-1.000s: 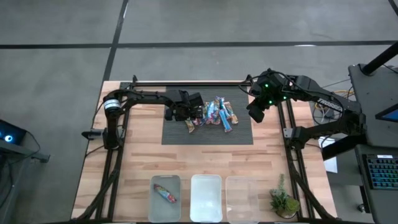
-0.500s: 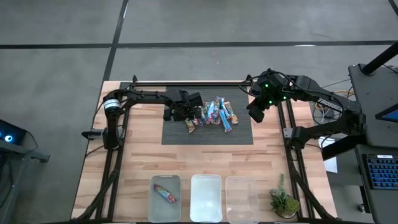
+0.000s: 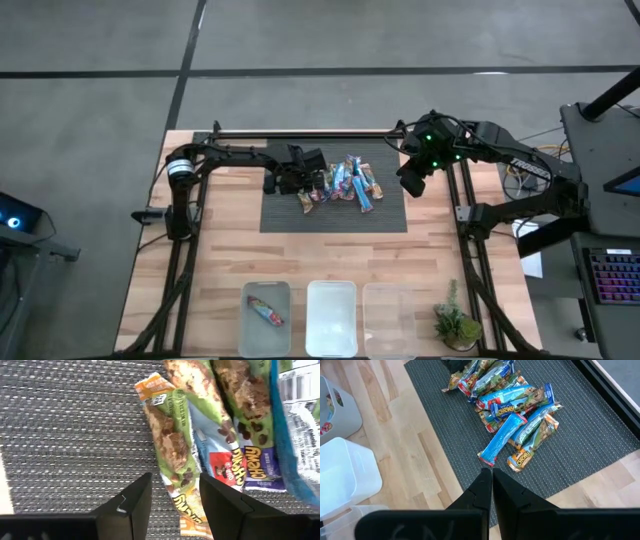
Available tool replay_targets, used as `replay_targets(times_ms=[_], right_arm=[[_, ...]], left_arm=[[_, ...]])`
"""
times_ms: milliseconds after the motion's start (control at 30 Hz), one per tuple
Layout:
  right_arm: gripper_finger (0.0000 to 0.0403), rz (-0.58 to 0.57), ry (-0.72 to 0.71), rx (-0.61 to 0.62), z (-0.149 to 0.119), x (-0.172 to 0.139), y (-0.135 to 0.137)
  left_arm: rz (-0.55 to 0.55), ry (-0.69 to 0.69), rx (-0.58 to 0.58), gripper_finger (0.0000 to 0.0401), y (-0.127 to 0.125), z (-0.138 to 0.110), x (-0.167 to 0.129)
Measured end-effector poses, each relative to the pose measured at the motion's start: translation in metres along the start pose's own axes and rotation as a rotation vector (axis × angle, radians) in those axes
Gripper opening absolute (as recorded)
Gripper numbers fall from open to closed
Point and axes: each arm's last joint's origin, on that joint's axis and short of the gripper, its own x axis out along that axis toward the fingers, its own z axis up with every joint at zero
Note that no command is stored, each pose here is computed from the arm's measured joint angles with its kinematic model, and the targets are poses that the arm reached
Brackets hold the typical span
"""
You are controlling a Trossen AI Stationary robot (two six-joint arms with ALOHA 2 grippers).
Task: Pick and place Granola Bars by type
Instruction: Put the yellow granola bar into the transparent bin
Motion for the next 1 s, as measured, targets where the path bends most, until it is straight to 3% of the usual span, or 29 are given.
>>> replay_targets(times_ms=[1000], right_arm=[[0.0009,-0.001,0.001,0.006,0.000,0.000,0.000]], left_arm=[[-0.010,-0.065,-0.041,0.0147,0.000,0.007,0.001]])
